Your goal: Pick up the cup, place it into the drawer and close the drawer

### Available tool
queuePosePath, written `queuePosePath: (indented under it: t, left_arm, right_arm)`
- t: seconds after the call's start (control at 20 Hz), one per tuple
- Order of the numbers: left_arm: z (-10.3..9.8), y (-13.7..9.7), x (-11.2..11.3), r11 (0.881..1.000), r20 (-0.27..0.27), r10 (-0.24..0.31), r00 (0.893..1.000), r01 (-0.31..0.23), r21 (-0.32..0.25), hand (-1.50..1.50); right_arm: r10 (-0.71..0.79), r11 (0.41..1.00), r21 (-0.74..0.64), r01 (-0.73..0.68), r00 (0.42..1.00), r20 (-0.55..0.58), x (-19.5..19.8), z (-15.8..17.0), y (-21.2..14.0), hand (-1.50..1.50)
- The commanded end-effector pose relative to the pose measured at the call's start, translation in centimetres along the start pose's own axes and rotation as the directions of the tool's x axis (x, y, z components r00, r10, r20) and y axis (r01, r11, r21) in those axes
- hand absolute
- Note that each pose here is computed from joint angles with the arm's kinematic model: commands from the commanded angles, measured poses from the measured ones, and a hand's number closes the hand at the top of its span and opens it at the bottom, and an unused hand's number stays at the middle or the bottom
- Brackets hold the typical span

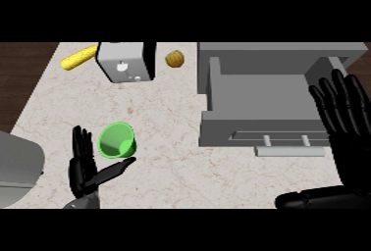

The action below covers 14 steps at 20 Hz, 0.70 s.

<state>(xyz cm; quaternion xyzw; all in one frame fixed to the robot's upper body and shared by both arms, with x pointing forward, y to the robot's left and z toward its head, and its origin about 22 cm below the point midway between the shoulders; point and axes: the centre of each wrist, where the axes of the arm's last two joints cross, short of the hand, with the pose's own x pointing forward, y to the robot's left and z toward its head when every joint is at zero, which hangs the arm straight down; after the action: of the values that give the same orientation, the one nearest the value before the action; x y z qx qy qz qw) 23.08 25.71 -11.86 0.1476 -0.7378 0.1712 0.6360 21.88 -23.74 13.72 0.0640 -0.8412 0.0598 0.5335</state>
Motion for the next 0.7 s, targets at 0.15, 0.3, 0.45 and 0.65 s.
queuePosePath:
  t: [0.15, 0.3, 0.45, 0.65]
  left_arm:
    - [-0.3, 0.9, -1.9, 0.999, 0.001, 0.029, 1.000, -0.029, -0.017, -1.50]
    - [-1.1, 0.1, -1.6, 0.999, 0.017, 0.020, 1.000, -0.020, -0.030, -1.50]
    - [-1.9, -0.4, -2.2, 0.997, 0.008, 0.059, 0.998, -0.059, -0.050, -1.50]
    - [-2.2, -1.4, -2.6, 0.996, 0.020, 0.083, 0.996, -0.082, -0.021, -1.50]
  right_arm:
    - [0.011, 1.000, 0.003, -0.011, 1.000, 0.013, 1.1, -1.0, -0.8, -1.50]
    - [-0.010, 1.000, 0.006, 0.010, 1.000, -0.008, 0.1, -1.3, 0.3, -1.50]
    - [-0.009, 1.000, 0.027, 0.009, 1.000, -0.002, -0.5, 0.3, 1.2, -1.50]
    - [-0.020, 1.000, 0.012, 0.020, 1.000, -0.008, 1.6, 0.6, 0.9, -1.50]
